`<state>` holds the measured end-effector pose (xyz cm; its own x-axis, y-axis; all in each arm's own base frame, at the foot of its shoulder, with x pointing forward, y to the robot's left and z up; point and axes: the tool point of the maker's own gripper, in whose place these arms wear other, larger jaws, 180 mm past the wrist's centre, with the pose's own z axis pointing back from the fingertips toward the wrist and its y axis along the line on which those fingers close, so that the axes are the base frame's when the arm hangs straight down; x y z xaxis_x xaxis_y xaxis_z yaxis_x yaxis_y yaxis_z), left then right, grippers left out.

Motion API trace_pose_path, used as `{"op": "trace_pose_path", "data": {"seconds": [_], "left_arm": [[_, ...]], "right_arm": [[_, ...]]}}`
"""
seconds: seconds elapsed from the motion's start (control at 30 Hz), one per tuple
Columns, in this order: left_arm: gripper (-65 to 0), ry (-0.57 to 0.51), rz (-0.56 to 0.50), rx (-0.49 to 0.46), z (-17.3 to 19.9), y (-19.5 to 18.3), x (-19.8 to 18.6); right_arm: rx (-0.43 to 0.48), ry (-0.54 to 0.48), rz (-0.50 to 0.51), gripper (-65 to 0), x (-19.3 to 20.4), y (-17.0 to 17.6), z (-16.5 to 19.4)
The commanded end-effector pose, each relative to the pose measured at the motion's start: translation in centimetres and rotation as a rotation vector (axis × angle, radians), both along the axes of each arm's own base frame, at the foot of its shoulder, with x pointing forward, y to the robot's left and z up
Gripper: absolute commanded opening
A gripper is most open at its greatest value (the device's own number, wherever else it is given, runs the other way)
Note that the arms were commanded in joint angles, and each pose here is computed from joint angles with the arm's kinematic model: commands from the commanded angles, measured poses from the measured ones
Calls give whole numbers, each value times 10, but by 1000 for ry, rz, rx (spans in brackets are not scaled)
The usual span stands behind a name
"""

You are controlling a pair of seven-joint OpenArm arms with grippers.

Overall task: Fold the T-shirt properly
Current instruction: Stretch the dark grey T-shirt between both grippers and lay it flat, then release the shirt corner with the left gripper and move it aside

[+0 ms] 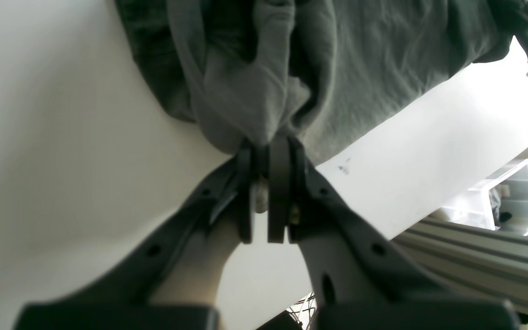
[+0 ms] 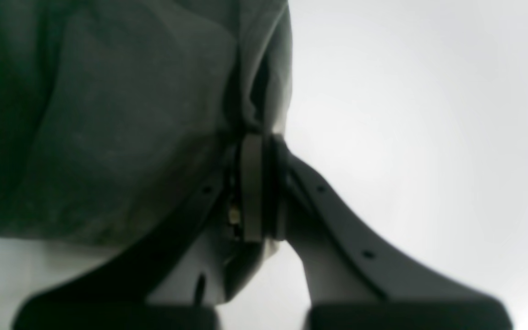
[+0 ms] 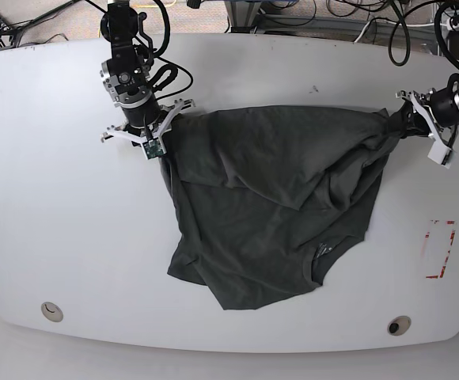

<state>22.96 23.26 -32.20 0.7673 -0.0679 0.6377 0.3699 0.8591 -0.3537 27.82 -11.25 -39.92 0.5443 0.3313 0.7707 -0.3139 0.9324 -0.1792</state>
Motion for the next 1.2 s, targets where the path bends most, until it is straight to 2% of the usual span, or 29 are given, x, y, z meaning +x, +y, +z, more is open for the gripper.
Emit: {"op": "trace_pose_path", "data": {"seconds": [0.0, 0.33, 0.5, 0.57, 0.63, 0.7, 0.93, 1.17], "left_arm": [[-650, -35, 9, 17, 14, 10, 5], [-636, -50, 58, 58, 24, 33, 1], [-483, -22, 34, 68, 23, 30, -3], [-369, -18, 6, 79, 25, 25, -5], [-294, -35, -14, 85, 32, 20, -1], [-253, -61, -28, 87, 39, 16, 4], [-243, -215, 21, 110, 80, 33, 38], [-242, -342, 185, 36, 109, 70, 89]], "right_arm": [[18, -49, 6, -621, 7, 5, 12], [36, -52, 12, -621, 6, 11, 13], [57, -58, 7, -621, 8, 17, 15], [73, -63, 1, -621, 9, 22, 17], [79, -65, -1, -621, 9, 24, 18], [80, -65, -1, -621, 10, 24, 18], [93, -79, -8, -621, 15, 27, 22], [102, -87, -23, -621, 19, 28, 24]]}}
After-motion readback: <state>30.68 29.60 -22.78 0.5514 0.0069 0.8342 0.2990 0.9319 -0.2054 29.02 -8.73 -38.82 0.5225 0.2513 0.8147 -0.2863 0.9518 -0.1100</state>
